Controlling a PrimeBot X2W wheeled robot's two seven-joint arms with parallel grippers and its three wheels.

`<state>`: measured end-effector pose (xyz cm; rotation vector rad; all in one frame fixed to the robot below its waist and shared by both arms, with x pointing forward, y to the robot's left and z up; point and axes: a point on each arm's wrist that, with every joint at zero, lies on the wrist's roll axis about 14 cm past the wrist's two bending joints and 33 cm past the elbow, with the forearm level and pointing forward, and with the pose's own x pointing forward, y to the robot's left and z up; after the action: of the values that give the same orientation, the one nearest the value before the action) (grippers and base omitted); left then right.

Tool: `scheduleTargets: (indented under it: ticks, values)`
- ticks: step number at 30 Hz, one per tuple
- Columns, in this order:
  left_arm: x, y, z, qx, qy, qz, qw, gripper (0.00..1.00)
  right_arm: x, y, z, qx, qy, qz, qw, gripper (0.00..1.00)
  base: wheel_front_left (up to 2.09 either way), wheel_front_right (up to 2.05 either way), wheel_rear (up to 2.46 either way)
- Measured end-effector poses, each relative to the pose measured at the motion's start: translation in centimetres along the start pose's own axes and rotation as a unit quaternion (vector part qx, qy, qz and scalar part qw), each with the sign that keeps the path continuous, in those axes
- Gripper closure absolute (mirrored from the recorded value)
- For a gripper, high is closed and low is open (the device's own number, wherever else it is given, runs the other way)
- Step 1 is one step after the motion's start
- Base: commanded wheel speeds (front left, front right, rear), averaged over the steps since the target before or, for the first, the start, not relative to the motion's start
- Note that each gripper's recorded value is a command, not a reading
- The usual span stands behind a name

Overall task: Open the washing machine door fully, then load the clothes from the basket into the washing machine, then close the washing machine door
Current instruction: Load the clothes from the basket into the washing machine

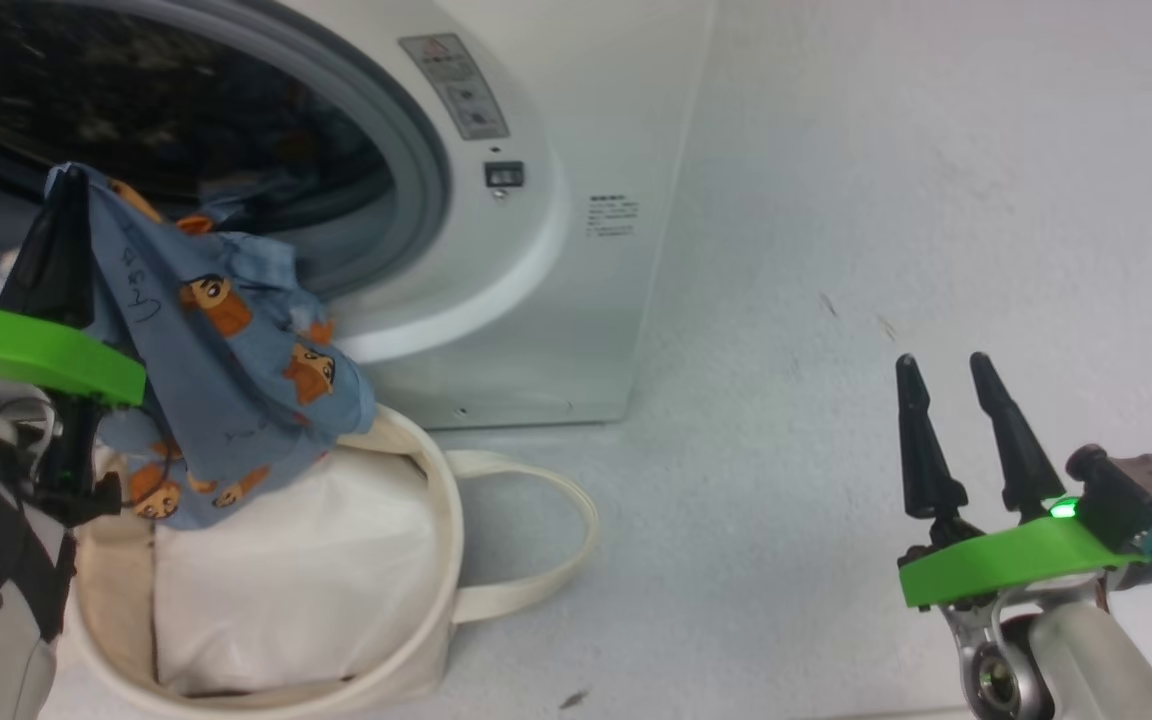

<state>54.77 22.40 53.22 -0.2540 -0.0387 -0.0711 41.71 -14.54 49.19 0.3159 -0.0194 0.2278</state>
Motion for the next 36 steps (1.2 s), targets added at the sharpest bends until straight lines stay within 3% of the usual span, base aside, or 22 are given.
scheduleTargets:
  ticks: [11,23,27,33,36]
  values:
    - [4.8,-0.4,-6.1,-0.001,0.064,0.004,0.998,1.00,-0.2,-4.1,-1.9,-0.030,0.028,-0.048,0.998,0.00,0.00,0.00,0.00]
    - [10.4,-1.1,-11.8,0.054,0.126,-0.020,0.990,1.00,0.2,-7.1,-4.7,-0.054,0.061,-0.083,0.993,0.00,0.00,0.00,0.00]
    - [12.3,-0.8,-10.8,0.059,0.107,-0.019,0.992,1.00,0.2,-7.6,-4.9,-0.058,0.062,-0.092,0.992,0.00,0.00,0.00,0.00]
    - [15.5,-2.0,-3.7,0.070,-0.020,-0.032,0.997,1.00,0.4,-7.9,-5.4,-0.059,0.064,-0.097,0.991,0.00,0.00,0.00,0.00]
    - [15.6,-1.8,-3.6,0.069,-0.031,-0.025,0.997,1.00,0.6,-7.5,-5.9,-0.053,0.069,-0.093,0.992,0.00,0.00,0.00,0.00]
